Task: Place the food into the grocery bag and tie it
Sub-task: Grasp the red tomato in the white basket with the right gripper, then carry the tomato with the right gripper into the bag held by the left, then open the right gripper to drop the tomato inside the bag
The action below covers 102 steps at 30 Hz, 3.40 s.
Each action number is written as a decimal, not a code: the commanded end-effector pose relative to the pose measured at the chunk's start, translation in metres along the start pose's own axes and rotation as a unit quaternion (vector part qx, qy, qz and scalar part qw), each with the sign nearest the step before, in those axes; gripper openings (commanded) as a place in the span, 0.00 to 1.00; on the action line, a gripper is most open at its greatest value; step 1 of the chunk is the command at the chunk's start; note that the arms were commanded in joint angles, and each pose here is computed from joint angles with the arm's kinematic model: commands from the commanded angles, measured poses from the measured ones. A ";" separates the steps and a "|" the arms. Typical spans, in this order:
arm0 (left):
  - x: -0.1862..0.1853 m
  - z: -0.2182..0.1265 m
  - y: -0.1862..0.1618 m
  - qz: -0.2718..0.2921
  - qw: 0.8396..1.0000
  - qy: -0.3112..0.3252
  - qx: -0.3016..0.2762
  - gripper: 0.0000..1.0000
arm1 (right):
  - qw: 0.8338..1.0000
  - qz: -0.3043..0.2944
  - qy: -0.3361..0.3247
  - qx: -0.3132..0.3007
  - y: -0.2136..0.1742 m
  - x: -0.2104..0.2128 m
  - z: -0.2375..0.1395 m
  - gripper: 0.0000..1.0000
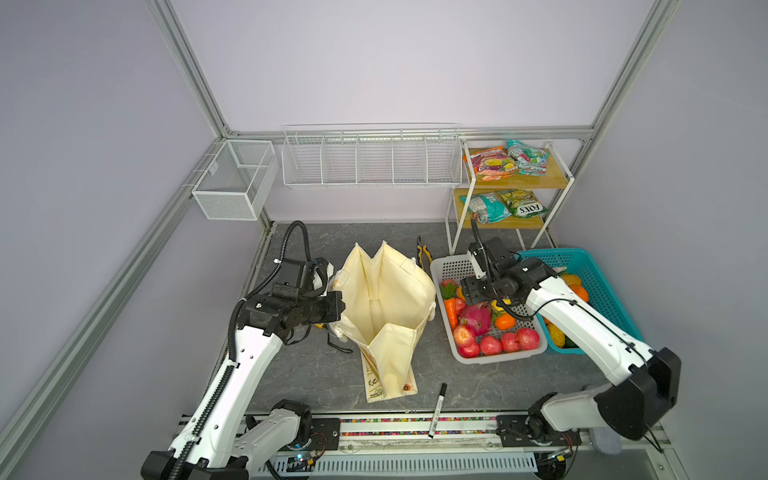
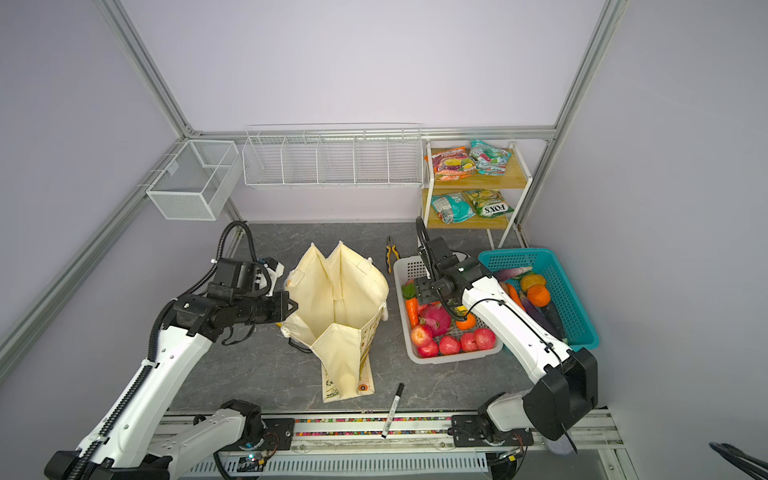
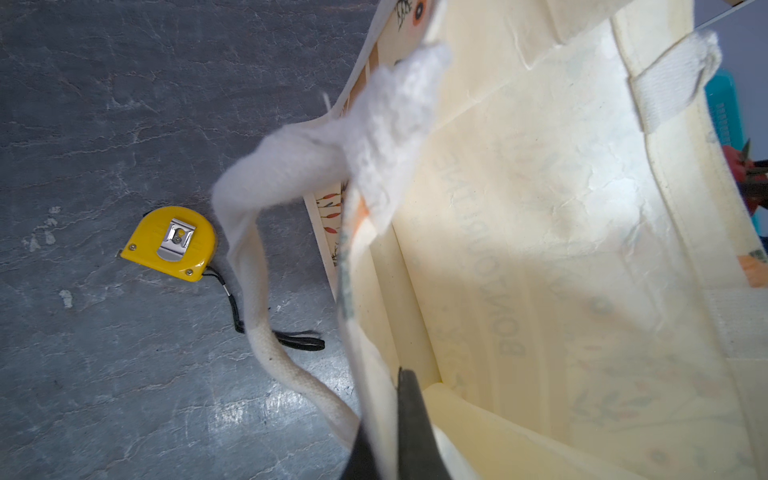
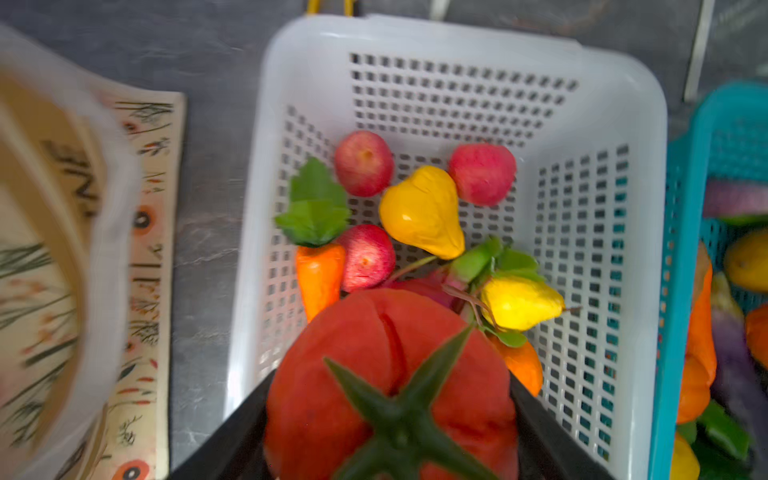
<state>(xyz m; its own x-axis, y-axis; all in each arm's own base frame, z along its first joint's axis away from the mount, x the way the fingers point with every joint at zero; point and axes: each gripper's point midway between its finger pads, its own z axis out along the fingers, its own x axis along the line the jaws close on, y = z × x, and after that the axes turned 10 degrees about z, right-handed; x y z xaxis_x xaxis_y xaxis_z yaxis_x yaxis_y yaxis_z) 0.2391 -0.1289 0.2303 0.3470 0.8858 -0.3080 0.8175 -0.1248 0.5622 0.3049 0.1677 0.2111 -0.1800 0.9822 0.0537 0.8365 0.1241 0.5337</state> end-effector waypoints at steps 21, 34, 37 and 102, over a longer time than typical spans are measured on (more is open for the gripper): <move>-0.023 -0.013 -0.006 0.050 0.997 -0.057 -0.005 0.00 | 0.842 -0.315 0.376 -0.225 0.063 0.203 -0.160 0.60; -0.030 -0.016 0.001 0.051 0.996 -0.073 -0.030 0.00 | 0.824 -0.363 0.393 -0.186 0.070 0.243 -0.112 0.58; -0.034 -0.018 0.004 0.053 0.994 -0.083 -0.039 0.00 | 0.825 -0.365 0.396 -0.171 0.069 0.250 -0.098 0.58; -0.010 -0.014 0.038 -0.013 0.996 -0.016 -0.084 0.00 | 0.880 -0.362 0.306 0.017 -0.037 0.251 0.143 0.89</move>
<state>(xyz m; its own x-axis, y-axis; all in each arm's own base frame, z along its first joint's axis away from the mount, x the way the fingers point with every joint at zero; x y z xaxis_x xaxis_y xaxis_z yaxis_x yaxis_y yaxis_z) 0.2535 -0.1372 0.2505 0.3294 0.8701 -0.3667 0.7778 -0.0298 0.6279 0.2968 0.4343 0.0797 -0.9137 0.3647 0.1792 0.3977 0.7124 0.5781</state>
